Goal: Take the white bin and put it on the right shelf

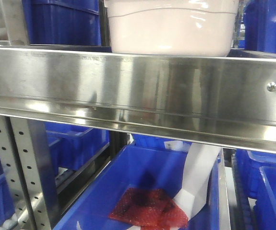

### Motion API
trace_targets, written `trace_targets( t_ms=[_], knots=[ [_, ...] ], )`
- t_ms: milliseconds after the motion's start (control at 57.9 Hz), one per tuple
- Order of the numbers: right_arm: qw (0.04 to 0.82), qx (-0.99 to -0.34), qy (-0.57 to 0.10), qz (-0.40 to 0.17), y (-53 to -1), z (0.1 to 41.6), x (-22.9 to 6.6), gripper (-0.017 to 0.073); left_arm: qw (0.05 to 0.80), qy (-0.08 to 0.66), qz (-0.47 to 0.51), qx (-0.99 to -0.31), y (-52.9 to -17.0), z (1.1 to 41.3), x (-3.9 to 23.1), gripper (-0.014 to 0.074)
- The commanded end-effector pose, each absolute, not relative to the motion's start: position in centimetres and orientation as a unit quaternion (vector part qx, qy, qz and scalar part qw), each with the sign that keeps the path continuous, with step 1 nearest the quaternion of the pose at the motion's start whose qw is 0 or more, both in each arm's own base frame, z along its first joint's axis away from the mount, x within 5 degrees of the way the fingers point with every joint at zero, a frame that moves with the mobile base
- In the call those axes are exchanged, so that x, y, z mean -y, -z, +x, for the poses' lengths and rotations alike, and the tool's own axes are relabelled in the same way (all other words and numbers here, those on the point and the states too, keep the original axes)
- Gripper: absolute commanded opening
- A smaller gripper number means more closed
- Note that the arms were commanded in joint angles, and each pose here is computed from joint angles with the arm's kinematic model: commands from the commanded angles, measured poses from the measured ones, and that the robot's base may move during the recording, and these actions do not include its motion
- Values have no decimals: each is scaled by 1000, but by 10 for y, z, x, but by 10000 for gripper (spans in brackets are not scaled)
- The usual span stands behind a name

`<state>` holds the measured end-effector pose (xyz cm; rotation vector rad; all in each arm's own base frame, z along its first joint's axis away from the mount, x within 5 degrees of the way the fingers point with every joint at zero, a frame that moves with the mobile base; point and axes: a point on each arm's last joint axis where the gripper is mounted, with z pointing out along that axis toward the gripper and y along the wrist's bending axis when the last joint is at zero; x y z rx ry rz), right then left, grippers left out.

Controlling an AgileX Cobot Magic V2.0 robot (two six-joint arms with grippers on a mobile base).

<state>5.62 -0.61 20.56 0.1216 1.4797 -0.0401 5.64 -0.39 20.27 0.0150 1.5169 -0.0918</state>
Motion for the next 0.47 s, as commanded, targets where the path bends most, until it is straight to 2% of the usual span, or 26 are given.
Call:
trace_targets(
  t_ms=[0, 449],
  knots=[
    [771, -635, 18, 55, -215, 53, 6, 69, 754, 43, 3, -655, -208, 55, 3, -117],
    [771, -635, 18, 55, -215, 53, 6, 69, 754, 43, 3, -655, -208, 55, 3, -117]
  ],
)
